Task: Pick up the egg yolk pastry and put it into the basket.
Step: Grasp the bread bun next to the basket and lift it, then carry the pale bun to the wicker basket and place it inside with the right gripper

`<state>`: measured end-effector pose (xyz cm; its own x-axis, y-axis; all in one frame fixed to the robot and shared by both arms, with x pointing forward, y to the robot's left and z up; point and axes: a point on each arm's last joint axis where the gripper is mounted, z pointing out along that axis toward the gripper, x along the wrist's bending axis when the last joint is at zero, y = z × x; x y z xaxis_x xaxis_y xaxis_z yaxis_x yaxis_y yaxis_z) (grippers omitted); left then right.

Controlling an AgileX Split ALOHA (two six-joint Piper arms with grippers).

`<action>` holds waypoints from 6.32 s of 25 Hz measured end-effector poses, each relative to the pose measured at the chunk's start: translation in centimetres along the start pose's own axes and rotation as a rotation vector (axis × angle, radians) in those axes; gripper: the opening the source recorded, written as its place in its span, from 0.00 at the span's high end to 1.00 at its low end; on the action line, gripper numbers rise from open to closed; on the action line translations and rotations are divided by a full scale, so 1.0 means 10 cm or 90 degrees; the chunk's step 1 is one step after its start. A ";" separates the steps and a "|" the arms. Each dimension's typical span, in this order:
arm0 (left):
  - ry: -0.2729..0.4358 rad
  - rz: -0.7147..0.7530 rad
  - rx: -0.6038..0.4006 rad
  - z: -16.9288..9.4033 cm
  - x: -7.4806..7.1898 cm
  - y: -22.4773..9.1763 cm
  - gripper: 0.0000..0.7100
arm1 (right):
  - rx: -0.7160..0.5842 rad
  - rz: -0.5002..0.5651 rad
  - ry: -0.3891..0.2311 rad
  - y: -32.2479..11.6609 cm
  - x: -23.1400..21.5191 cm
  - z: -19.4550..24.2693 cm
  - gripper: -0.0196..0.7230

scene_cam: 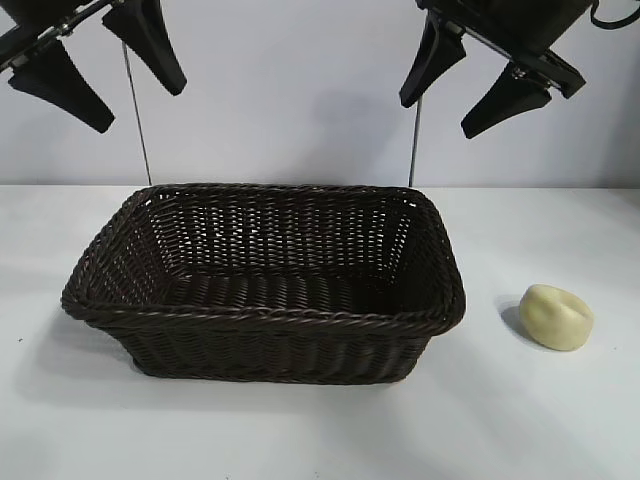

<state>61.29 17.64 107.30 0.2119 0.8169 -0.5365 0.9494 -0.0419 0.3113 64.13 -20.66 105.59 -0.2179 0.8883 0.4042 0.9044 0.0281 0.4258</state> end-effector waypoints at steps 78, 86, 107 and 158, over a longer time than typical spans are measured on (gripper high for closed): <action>0.008 -0.055 0.006 0.38 0.28 -0.25 0.23 | 0.275 0.119 -0.141 -0.46 -1.11 0.34 0.26; 0.008 -0.055 0.005 0.38 0.28 -0.25 0.23 | 0.309 0.121 -0.132 -0.52 -1.14 0.56 0.26; 0.008 -0.055 0.005 0.38 0.28 -0.25 0.23 | 0.377 0.078 -0.250 -0.64 -1.13 0.82 0.63; 0.006 -0.056 0.008 0.38 0.28 -0.25 0.23 | 0.156 -0.086 -0.003 -0.51 0.72 0.62 0.93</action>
<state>60.39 17.87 102.07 0.1258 0.8230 -0.5539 0.9669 0.0232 0.2541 60.25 -11.57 101.33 -0.3414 0.8712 0.3527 0.9290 0.2558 0.2674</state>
